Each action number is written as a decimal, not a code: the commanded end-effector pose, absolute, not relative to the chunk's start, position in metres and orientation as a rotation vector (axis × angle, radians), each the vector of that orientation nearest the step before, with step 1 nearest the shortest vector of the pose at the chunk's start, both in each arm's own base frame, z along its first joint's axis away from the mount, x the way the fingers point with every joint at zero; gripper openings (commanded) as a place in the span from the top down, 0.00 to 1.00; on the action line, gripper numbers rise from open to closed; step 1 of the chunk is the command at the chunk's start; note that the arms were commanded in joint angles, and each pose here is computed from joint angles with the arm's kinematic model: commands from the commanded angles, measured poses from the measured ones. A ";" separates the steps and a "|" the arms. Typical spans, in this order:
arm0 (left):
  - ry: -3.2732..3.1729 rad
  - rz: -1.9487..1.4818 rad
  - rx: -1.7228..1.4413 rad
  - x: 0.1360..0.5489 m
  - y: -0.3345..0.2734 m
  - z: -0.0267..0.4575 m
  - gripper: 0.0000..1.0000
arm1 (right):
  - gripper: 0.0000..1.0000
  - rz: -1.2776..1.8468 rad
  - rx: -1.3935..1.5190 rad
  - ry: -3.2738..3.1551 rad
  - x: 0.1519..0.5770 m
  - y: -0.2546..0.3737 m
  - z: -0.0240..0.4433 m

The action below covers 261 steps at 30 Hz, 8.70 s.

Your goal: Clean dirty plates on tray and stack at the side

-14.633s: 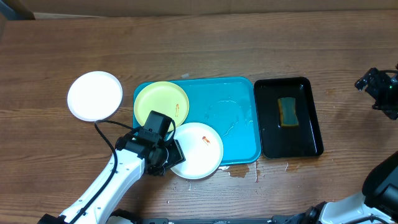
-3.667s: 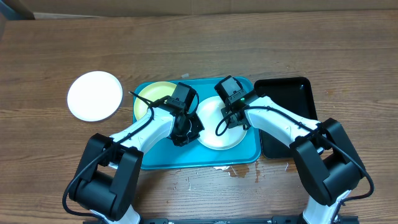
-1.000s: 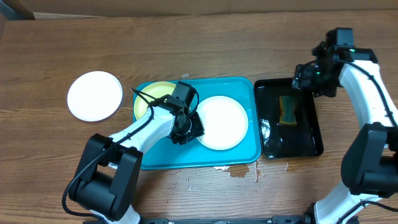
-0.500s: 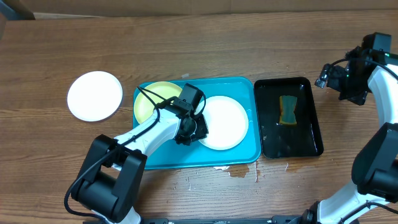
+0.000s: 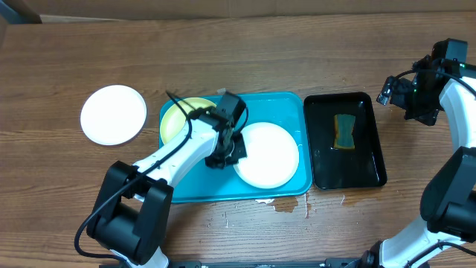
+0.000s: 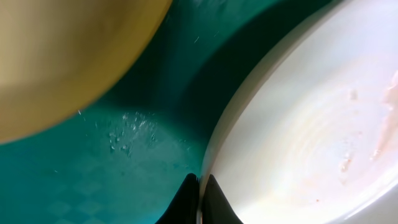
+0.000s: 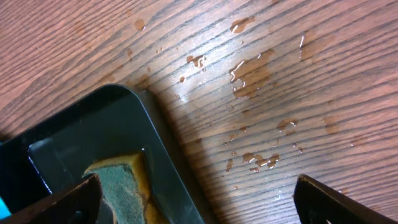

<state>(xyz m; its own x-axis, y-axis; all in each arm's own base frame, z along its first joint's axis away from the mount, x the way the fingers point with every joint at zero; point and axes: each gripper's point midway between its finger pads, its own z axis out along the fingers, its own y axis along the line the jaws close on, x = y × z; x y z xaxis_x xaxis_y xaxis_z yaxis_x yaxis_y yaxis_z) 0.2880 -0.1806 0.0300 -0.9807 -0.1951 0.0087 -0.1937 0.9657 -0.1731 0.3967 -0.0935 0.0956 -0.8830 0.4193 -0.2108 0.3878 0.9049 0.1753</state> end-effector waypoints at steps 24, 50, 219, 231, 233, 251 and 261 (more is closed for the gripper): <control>2.648 -0.100 0.105 0.381 -0.229 0.173 0.96 | 0.00 0.189 0.597 2.786 0.402 -0.093 0.109; 1.892 0.387 0.448 0.321 -0.344 0.278 0.96 | 0.00 0.189 0.597 2.786 0.402 -0.093 0.109; 2.894 0.043 -0.423 0.373 0.017 0.036 0.70 | 0.00 0.189 0.597 2.786 0.402 -0.093 0.109; 2.947 0.060 -0.418 0.373 0.018 0.009 0.76 | 0.00 0.189 0.597 2.786 0.402 -0.093 0.109; 2.951 0.040 -0.416 0.372 0.015 0.009 0.80 | 0.00 0.189 0.597 2.786 0.402 -0.093 0.109; 3.014 -0.266 -0.287 0.366 -0.021 0.017 0.78 | 0.00 0.189 0.597 2.786 0.402 -0.093 0.109; 2.992 -0.234 -0.280 0.376 -0.018 0.028 0.73 | 0.00 0.189 0.597 2.786 0.402 -0.093 0.109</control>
